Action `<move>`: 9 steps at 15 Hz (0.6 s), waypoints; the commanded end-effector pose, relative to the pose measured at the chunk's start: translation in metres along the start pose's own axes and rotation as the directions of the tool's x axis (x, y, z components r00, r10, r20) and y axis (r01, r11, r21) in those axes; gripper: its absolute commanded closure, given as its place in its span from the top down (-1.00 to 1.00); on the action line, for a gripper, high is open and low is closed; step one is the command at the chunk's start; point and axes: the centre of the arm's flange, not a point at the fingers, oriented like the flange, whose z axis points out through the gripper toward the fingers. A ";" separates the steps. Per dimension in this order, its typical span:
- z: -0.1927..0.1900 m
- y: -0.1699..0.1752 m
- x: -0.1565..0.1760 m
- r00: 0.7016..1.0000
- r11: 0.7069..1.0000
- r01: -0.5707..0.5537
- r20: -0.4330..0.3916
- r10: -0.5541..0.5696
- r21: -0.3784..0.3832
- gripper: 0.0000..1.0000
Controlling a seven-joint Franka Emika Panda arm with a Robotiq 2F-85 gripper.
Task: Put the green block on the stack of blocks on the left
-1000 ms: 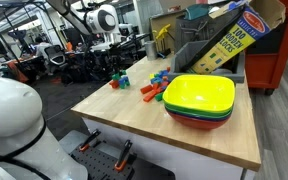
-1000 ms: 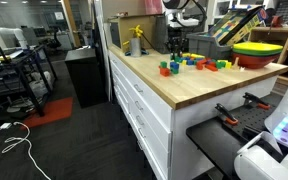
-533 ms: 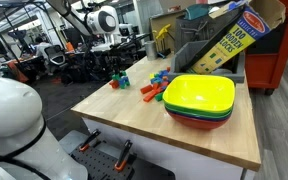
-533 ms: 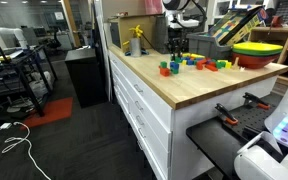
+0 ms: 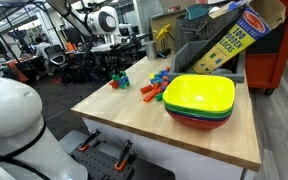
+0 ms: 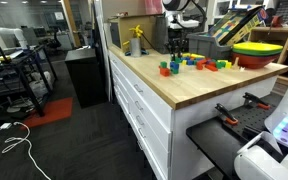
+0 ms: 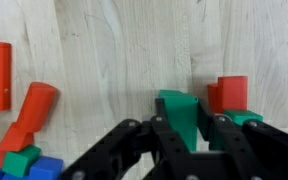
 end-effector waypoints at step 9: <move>-0.003 0.006 0.002 1.000 1.000 0.016 0.014 -0.017 0.017 -0.82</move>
